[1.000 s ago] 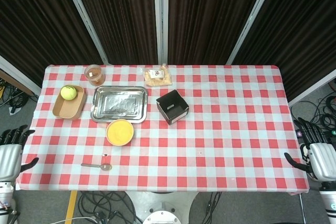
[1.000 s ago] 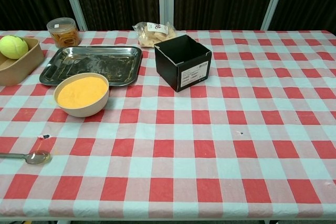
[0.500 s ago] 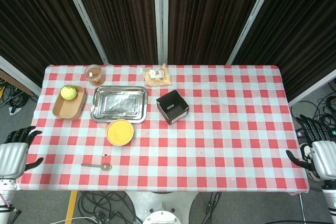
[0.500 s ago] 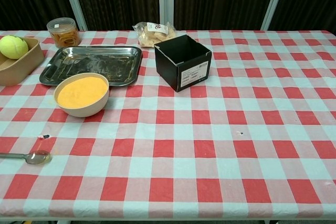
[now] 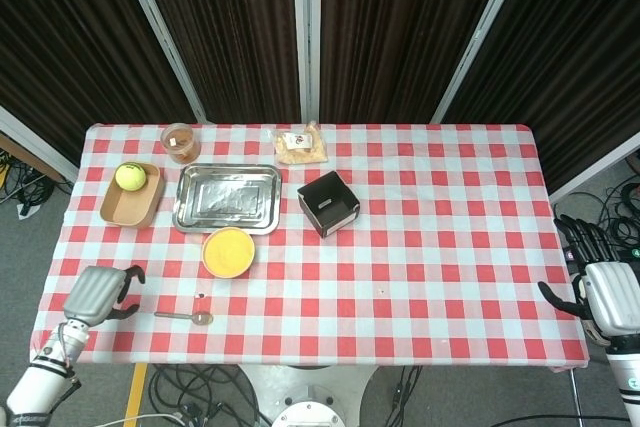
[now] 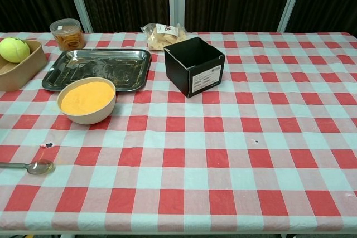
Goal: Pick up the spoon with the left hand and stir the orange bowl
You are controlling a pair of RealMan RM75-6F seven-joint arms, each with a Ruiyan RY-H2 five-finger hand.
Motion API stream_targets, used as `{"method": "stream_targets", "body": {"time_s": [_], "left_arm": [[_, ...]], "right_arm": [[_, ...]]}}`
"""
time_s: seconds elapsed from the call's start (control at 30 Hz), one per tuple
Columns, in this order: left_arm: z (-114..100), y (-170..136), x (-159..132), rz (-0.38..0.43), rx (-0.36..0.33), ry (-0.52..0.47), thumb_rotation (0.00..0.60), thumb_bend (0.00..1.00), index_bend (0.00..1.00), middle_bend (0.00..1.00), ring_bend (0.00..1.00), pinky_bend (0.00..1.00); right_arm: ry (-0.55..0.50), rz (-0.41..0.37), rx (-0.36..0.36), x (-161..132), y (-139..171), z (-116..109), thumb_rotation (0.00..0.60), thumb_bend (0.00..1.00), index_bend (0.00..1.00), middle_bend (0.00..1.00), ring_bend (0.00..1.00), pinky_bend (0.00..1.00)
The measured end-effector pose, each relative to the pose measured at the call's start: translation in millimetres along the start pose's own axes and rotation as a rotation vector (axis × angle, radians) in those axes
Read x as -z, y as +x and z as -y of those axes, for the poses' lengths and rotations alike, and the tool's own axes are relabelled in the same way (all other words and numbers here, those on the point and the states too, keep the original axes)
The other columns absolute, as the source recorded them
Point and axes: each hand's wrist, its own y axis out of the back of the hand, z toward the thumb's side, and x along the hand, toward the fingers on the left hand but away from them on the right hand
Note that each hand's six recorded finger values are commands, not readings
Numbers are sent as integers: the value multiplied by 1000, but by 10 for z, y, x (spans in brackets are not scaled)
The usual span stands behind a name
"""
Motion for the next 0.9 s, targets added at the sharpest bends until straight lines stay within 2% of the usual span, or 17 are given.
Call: {"method": "stream_targets", "body": {"time_s": [0.33, 0.53, 0.9], "left_arm": [[403, 108, -215, 19, 86, -21, 600, 220, 516, 901, 877, 981], [533, 95, -313, 17, 128, -23, 600, 280, 538, 913, 885, 983], [655, 128, -416, 8, 161, -31, 600, 337, 559, 914, 889, 983]], "right_arm": [[-3, 5, -7, 2, 8, 22, 600, 198, 0, 58, 0, 0], [-6, 6, -12, 6, 19, 40, 600, 197, 0, 58, 0, 0], [-4, 9, -8, 21, 46, 24, 600, 198, 0, 59, 0, 0]]}}
